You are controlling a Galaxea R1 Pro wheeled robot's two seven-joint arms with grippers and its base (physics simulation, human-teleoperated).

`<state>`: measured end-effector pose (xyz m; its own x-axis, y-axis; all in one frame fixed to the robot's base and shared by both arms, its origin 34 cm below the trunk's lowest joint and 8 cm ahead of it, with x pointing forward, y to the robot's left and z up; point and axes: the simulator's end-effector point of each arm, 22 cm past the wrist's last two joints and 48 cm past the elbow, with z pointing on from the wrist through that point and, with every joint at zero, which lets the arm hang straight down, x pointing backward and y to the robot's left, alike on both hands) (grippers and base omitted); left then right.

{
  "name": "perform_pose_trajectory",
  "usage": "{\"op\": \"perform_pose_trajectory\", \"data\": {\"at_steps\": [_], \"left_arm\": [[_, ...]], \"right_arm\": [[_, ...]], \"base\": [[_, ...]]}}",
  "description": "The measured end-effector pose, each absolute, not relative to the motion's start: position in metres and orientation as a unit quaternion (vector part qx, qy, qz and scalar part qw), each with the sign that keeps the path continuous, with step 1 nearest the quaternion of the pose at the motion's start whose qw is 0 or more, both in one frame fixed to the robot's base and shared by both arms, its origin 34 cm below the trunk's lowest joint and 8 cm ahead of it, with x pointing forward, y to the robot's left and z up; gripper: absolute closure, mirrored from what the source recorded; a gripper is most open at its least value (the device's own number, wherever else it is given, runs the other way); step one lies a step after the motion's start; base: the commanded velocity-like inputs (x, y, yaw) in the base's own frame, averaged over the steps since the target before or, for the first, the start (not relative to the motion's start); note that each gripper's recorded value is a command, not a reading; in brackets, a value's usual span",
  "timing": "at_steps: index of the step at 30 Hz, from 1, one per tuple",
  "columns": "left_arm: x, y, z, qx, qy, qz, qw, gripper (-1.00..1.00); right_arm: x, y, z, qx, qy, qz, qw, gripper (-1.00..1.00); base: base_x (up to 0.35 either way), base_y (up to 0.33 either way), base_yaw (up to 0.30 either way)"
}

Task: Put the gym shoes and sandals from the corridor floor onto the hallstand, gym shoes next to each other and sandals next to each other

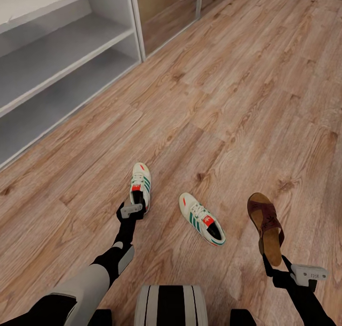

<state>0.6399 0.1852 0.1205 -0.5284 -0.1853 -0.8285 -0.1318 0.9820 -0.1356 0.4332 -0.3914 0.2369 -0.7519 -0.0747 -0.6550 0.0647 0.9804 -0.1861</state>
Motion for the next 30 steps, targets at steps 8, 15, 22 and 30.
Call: {"op": "perform_pose_trajectory", "data": {"at_steps": [8, 15, 22, 30], "left_arm": [[0.6378, 0.1863, 0.1173, -0.093, 0.875, -0.026, 0.474, -1.0], [0.6363, 0.1868, 0.1153, -0.094, 0.876, -0.025, 0.473, -1.0], [0.6352, 0.1868, 0.1136, -0.094, 0.877, -0.025, 0.471, -1.0], [0.634, 0.1866, 0.112, -0.094, 0.877, -0.025, 0.47, -1.0]], "right_arm": [[0.4314, -0.3914, 0.2347, -0.003, 0.932, -0.099, 0.349, 1.0], [0.4304, -0.3914, 0.2335, -0.003, 0.932, -0.099, 0.348, 1.0], [0.43, -0.3914, 0.2327, -0.003, 0.933, -0.099, 0.347, 1.0], [0.429, -0.3914, 0.2316, -0.003, 0.933, -0.099, 0.345, 1.0]], "base": [[0.0, 0.0, 0.0], [0.0, 0.0, 0.0], [0.0, 0.0, 0.0], [0.0, 0.0, 0.0]]}}
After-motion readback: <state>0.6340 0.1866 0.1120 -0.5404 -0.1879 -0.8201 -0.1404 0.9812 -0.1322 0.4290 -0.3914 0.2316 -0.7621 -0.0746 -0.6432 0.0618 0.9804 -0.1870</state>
